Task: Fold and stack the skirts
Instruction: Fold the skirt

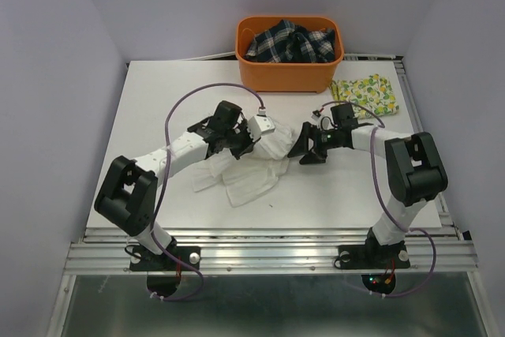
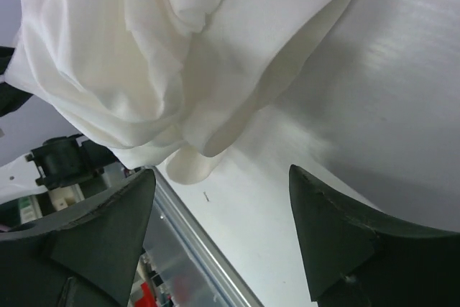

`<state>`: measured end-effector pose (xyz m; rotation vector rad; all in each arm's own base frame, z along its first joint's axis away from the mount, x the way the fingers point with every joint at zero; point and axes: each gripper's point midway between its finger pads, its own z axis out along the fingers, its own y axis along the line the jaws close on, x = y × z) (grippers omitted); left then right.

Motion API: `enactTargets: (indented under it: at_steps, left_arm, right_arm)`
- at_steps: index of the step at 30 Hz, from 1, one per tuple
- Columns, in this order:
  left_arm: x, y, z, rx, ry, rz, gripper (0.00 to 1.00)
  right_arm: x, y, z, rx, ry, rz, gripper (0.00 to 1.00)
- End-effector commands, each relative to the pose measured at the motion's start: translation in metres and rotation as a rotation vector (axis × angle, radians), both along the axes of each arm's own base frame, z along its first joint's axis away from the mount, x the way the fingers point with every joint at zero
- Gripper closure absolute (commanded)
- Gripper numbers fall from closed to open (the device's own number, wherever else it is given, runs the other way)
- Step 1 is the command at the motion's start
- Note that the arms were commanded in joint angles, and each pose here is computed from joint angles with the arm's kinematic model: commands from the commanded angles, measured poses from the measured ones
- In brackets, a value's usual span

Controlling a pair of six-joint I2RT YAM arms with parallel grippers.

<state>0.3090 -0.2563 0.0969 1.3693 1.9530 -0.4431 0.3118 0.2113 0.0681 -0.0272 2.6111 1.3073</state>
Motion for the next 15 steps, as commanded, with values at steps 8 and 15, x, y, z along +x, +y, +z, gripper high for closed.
enactTargets:
  at_steps: [8,15]
  left_arm:
    - [0.02,0.009,0.036,-0.116,0.082,0.066,1.0]
    - [0.005,0.015,0.034,-0.087,0.082,0.001,1.0]
  right_arm:
    - [-0.018,0.04,0.005,0.073,0.047,0.036,0.21]
    - [0.001,0.038,-0.034,-0.004,0.095,-0.021,0.5]
